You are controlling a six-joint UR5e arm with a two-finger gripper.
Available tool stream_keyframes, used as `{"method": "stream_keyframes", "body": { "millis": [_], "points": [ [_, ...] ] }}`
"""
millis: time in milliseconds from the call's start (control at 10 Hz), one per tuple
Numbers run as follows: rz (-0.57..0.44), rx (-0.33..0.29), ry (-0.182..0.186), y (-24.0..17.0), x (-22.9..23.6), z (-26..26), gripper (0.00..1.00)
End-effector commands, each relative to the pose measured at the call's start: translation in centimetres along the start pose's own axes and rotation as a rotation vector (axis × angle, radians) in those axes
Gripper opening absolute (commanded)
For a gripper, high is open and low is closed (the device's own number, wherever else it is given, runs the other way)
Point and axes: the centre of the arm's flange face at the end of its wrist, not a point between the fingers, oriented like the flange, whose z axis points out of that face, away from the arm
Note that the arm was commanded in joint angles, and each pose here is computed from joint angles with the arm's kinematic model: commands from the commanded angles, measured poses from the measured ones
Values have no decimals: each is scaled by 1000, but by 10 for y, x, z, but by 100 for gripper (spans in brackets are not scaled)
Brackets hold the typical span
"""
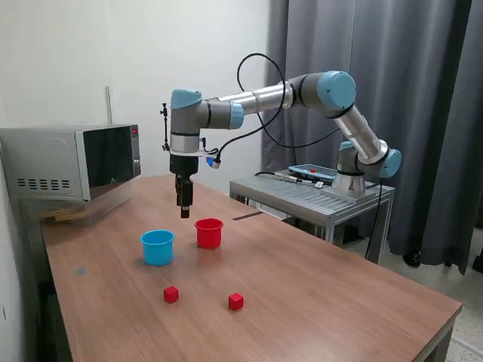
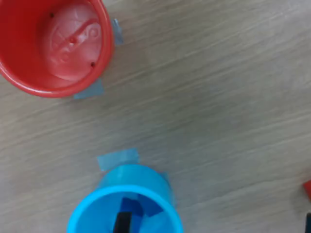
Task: Place red objects in the red bin, and blue objects in the blue bin.
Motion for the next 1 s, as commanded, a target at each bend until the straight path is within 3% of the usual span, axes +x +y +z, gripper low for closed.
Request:
{"method": "stream_keyframes", "body": {
  "millis": [0, 900],
  "points": [
    [-85, -5, 2, -5, 12, -4, 100],
    [-468, -20, 38, -13, 38, -7, 100]
  ]
}}
